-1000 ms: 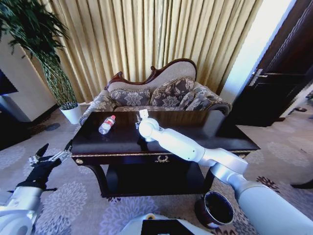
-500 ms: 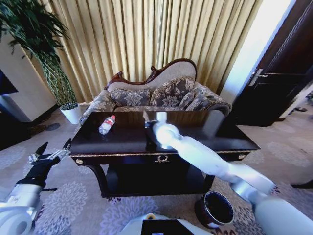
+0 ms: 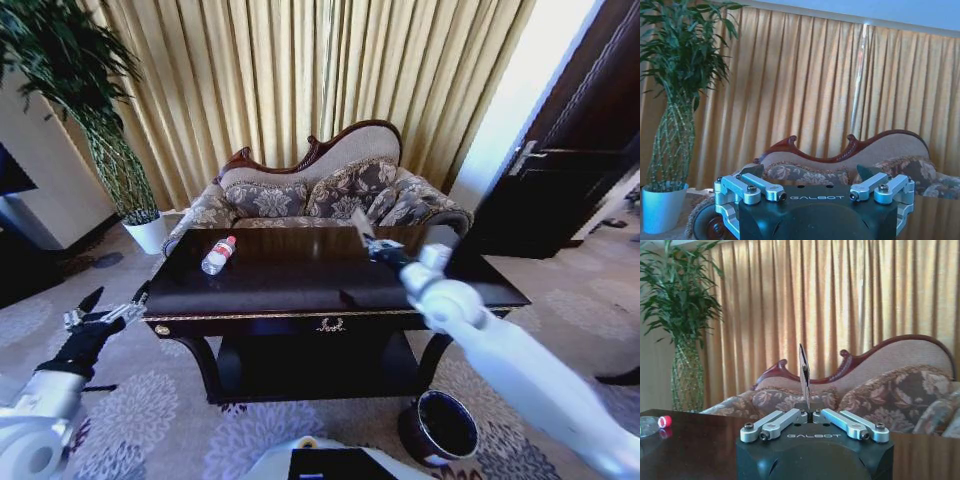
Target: Move to the front of the table and place the trash on the table into the trash bin.
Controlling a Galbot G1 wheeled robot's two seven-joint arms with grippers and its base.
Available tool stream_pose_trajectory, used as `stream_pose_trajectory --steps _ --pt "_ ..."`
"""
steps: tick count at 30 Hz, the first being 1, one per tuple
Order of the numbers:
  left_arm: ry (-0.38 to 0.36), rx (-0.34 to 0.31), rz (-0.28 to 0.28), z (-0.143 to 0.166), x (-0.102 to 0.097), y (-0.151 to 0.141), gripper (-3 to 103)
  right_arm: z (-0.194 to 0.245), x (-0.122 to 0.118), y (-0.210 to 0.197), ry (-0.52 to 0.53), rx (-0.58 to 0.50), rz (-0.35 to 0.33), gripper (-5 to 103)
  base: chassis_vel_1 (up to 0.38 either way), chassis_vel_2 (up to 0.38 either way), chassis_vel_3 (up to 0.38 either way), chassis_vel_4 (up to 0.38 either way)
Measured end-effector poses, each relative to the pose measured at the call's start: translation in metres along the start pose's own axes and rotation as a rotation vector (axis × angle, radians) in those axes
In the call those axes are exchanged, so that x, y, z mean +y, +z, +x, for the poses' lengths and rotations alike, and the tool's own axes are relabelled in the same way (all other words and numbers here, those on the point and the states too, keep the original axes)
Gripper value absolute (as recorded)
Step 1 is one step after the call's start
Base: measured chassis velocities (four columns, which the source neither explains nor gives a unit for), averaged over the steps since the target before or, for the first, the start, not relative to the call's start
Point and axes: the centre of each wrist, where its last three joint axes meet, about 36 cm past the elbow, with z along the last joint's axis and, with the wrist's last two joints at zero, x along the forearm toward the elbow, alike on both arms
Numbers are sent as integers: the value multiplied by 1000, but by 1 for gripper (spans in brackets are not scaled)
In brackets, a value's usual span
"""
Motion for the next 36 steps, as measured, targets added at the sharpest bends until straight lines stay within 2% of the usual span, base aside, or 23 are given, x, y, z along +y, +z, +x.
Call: stream_pose_trajectory --steps 8,13,14,18,36 --pt "26 -5 -5 -6 10 -3 100 62 -8 8 133 -20 37 0 0 0 0 0" --pt "23 -5 -15 -9 12 -6 100 94 3 24 229 1 65 0 0 0 0 0" --pt "6 -2 -13 -10 12 -6 100 102 10 28 279 12 71 0 0 0 0 0" --pt "-6 5 -2 -13 9 -5 100 111 26 33 335 29 64 0 0 0 0 0" --pt "27 11 12 -14 0 -4 100 117 45 31 356 38 63 0 0 0 0 0"
